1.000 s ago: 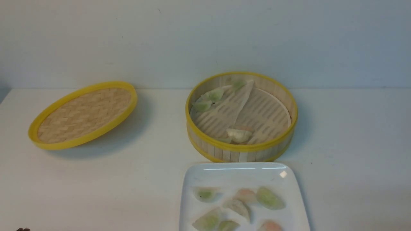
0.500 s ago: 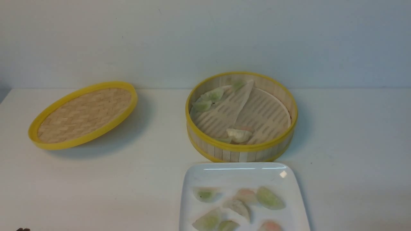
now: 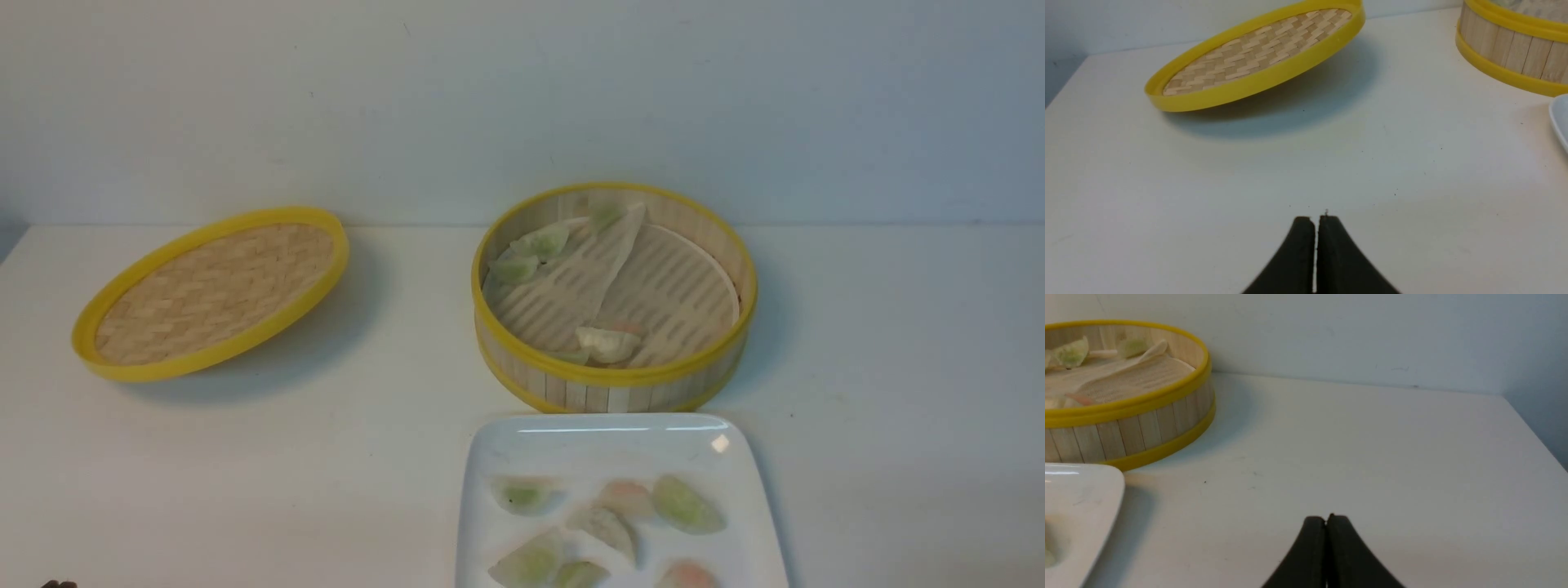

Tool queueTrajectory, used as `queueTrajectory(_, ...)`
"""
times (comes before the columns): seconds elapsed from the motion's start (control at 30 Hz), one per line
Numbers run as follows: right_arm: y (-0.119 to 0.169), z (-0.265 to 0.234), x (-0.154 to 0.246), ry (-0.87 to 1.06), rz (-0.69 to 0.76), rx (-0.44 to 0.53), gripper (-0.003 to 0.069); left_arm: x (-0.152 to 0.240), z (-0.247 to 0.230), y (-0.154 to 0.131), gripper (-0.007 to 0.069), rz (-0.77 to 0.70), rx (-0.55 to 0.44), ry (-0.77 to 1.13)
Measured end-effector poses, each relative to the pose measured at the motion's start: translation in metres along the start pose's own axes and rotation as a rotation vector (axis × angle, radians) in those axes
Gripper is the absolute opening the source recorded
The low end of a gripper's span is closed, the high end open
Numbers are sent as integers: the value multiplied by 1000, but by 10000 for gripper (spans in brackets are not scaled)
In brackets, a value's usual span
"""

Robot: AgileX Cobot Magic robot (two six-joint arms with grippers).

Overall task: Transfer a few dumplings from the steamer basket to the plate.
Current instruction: Use the right arm to grab a dumpling from inside the steamer

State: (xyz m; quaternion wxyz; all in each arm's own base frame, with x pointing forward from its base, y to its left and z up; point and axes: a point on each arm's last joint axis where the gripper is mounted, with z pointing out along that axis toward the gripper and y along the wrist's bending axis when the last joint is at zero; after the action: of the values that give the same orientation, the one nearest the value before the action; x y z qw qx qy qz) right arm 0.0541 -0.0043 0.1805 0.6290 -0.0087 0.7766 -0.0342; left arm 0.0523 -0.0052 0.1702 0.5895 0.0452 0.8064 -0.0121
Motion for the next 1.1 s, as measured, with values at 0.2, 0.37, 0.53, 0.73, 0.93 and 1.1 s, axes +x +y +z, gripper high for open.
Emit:
queueTrajectory(0.2, 0, 0, -1, -9, -3, 1, -14, 0, 0, 0, -6, 0, 0, 0)
queueTrajectory(0.37, 3, 0, -8, -102, 147, -40, -14, -5, 0, -3, -6, -170, 36, -55)
queueTrajectory(0.53, 3, -4, -26, -292, 422, -99, -14, -15, -1, -6, -6, -540, 114, -145)
queueTrajectory(0.73, 1, -7, -36, -408, 528, -123, -14, -31, -5, 2, -6, -715, 102, -341)
queueTrajectory(0.93, 1, -8, -37, -431, 559, -130, -14, -51, -20, 24, -6, -784, -18, -695)
queueTrajectory(1.1, -1, -11, -43, -493, 668, -168, -14, -65, -29, 27, -6, -787, -19, -775)
